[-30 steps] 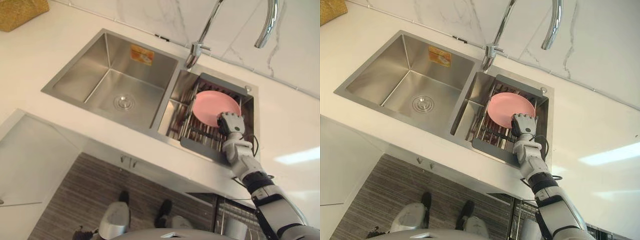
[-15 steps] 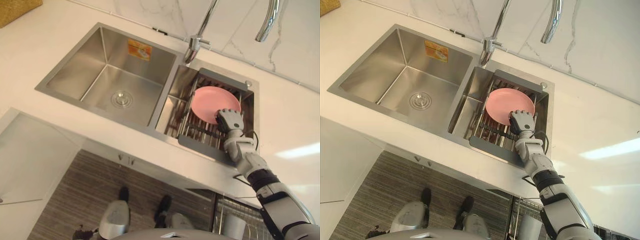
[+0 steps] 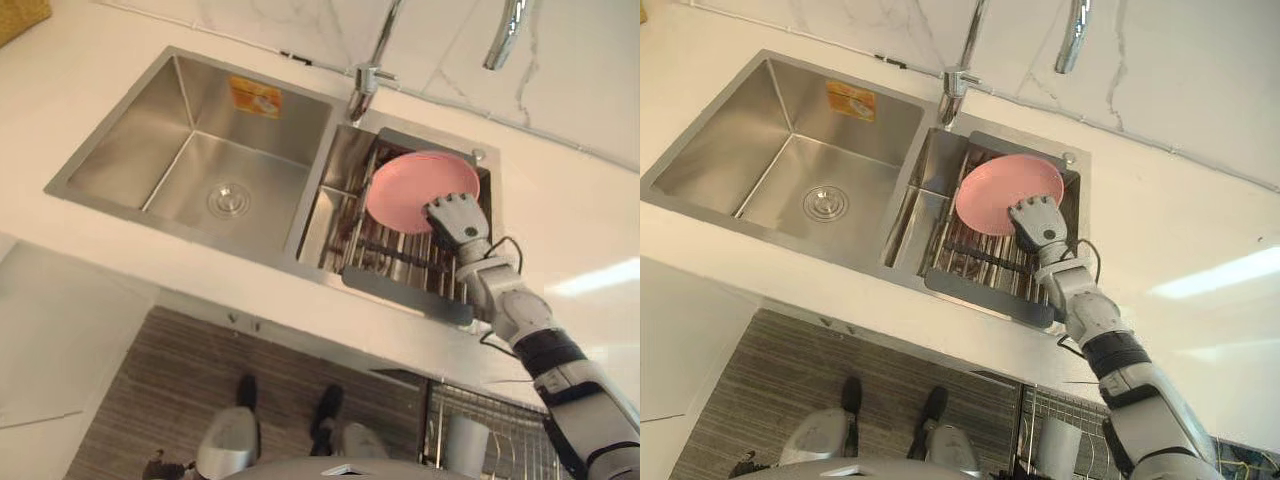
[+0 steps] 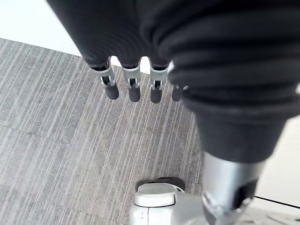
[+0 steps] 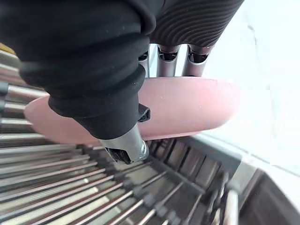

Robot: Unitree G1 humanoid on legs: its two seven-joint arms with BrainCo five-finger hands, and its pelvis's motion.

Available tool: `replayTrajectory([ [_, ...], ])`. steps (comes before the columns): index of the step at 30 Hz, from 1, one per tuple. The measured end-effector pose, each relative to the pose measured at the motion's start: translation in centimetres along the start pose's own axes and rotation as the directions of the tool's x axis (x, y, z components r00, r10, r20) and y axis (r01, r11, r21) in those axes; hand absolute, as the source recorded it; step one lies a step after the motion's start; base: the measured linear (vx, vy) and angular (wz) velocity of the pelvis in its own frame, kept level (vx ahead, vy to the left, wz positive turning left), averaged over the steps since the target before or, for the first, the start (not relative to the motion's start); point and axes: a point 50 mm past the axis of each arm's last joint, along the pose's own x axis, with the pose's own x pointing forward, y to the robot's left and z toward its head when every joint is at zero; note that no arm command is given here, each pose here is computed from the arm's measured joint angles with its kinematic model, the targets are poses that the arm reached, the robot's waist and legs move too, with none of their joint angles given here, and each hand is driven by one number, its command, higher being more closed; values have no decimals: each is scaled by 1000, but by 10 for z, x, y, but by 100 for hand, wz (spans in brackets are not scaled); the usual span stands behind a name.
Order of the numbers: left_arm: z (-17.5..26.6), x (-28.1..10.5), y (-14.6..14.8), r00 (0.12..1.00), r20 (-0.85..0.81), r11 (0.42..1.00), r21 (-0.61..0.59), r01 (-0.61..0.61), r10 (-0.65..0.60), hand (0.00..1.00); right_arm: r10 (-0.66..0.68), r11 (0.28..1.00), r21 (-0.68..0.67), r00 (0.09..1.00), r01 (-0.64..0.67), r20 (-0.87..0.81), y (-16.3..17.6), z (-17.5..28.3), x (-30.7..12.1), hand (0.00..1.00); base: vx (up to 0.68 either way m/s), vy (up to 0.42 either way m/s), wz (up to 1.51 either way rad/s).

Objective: Walk over to the sink, pick up the cup, carry it to the dishwasher, place the cup inside the dishwasher, then close the dishwasher door

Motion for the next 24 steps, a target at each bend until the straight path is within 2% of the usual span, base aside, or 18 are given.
replayTrajectory([
  [4, -1, 0, 2, 1000, -7, 1000, 4, -6, 6, 0, -112, 993, -41, 994, 112, -5, -29, -13, 14, 100, 22, 14, -12],
  [16, -9, -1, 4, 999, -33, 1000, 11, -25, 25, 0, -126, 984, -116, 990, 133, 70, -46, -24, 1, 100, -6, 16, -10],
  [20, -19, -3, 5, 998, -64, 1000, 17, -26, 27, 0, -154, 981, -122, 988, 153, 5, -53, -40, -12, 100, -14, 16, -24],
  [24, -29, -4, 5, 995, -94, 999, 22, -23, 25, 0, -179, 984, -50, 977, 174, -119, -64, -71, -36, 100, -18, 19, -30],
])
